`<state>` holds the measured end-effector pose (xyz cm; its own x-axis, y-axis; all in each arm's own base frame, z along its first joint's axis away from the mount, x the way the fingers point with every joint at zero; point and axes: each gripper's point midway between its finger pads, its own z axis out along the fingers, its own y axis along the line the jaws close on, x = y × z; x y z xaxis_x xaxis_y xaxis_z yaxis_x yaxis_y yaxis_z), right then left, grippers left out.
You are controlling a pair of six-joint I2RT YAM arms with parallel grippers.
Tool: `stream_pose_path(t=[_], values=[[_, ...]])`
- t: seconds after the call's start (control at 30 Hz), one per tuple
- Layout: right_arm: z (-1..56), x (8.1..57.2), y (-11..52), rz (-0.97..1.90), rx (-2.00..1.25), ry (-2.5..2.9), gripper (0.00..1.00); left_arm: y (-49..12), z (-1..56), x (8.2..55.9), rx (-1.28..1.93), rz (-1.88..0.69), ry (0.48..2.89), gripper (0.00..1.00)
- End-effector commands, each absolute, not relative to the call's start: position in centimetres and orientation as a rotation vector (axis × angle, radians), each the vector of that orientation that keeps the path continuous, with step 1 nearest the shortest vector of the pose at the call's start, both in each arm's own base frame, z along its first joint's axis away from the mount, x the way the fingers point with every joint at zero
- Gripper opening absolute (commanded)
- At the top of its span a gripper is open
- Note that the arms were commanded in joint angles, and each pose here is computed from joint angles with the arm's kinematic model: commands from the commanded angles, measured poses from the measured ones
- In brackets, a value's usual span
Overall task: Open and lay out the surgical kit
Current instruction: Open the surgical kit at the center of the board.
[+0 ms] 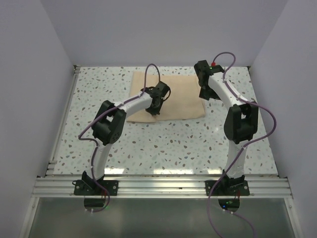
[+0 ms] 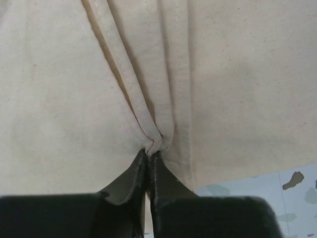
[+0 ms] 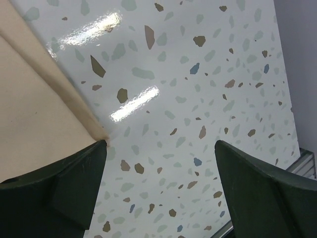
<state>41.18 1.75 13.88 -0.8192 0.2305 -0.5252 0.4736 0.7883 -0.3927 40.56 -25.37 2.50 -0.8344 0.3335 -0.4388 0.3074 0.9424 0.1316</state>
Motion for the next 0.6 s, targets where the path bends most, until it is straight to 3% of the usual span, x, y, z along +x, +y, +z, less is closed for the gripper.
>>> stream_pose_path(t=[0.0, 0.17, 0.37, 0.5, 0.53, 0.57], values=[[16.2, 42.1, 1.2, -0.717, 0.551, 2.462, 0.94, -25.0, 2.6, 41.1, 0.469, 0.117, 2.642, 0.00], [17.1, 43.6, 2.3, -0.633, 0.518, 2.463, 0.92, -22.9, 11.5, 43.7, 0.292, 0.045, 2.548, 0.00], [17.8, 47.3, 5.7, -0.368, 0.479, 2.454, 0.90, -10.2, 18.5, 45.7, -0.158, -0.034, 2.467, 0.00], [17.1, 49.7, 7.3, -0.289, 0.474, 2.458, 0.88, -0.4, 17.8, 44.0, -0.417, 0.083, 2.431, 0.00], [16.9, 50.0, 7.5, -0.275, 0.478, 2.461, 0.88, 0.9, 16.1, 42.9, -0.462, 0.109, 2.458, 0.03], [16.6, 50.4, 7.9, -0.261, 0.478, 2.464, 0.88, 1.9, 16.0, 42.2, -0.491, 0.119, 2.449, 0.19]])
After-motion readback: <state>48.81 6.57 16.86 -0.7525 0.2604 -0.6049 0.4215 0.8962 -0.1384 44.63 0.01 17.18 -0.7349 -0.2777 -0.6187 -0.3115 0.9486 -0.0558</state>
